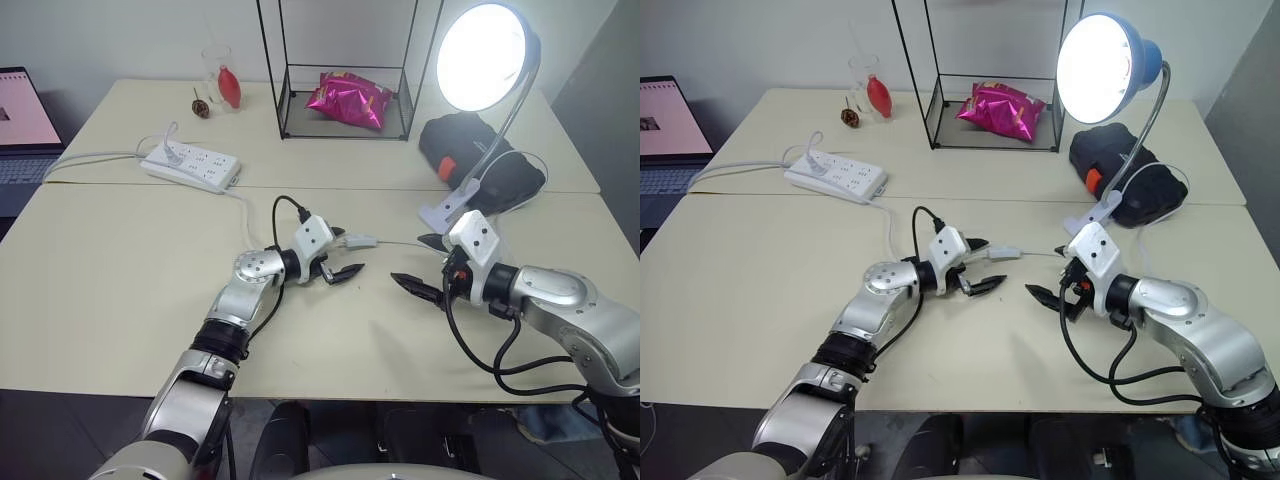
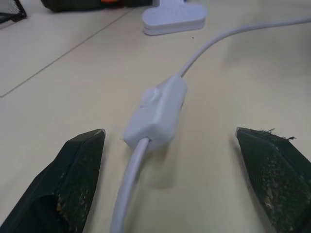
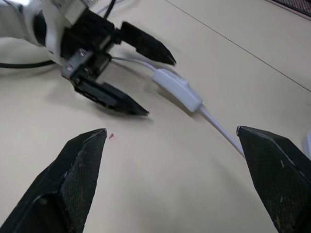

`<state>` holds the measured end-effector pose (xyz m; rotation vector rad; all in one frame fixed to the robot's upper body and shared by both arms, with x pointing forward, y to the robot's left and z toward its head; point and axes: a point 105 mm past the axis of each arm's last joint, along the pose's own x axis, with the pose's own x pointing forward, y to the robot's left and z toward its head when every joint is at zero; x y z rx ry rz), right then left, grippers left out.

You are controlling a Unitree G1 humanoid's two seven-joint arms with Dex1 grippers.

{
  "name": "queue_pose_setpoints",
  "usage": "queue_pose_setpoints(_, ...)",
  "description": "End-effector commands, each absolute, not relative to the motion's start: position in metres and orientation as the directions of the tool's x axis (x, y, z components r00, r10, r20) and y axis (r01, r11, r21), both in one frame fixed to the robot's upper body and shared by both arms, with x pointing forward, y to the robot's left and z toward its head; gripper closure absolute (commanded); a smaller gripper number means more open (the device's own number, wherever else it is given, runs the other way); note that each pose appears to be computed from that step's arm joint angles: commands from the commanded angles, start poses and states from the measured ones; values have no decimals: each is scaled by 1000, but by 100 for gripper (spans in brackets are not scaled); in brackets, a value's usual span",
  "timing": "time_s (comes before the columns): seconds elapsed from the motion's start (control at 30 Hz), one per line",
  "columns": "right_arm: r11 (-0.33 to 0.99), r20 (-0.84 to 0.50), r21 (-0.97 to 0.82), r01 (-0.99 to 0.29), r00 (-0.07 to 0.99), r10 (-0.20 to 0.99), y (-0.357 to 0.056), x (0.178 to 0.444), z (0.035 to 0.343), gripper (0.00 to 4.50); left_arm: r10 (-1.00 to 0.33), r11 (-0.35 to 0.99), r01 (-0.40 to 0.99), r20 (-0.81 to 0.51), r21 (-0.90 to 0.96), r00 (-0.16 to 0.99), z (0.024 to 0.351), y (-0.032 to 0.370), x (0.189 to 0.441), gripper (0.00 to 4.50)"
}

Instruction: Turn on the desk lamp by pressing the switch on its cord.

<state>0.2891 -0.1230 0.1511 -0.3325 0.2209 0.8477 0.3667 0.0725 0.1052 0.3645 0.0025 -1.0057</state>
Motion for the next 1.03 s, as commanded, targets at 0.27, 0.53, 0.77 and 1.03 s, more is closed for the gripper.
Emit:
queue_pose_setpoints(0.27, 549, -293, -327, -769, 635, 715, -160, 302, 174, 0, -730, 547, 723, -181, 422, 659, 174, 145, 325, 0)
queue_pose_setpoints(0.53, 506, -280, -337, -794, 598, 751, -177, 303, 181, 0, -636, 619, 690, -276, 376, 721, 181, 200, 298, 0)
queue_pose_setpoints(0.77, 476, -291, -340, -811, 572, 767, -180, 305, 181, 0, -630, 614, 704, -316, 356, 709, 178, 206, 288, 0)
queue_pose_setpoints(1.03, 469, -280, -353, -810, 570, 773, -180, 309, 184, 0, -644, 608, 714, -310, 347, 699, 180, 204, 288, 0)
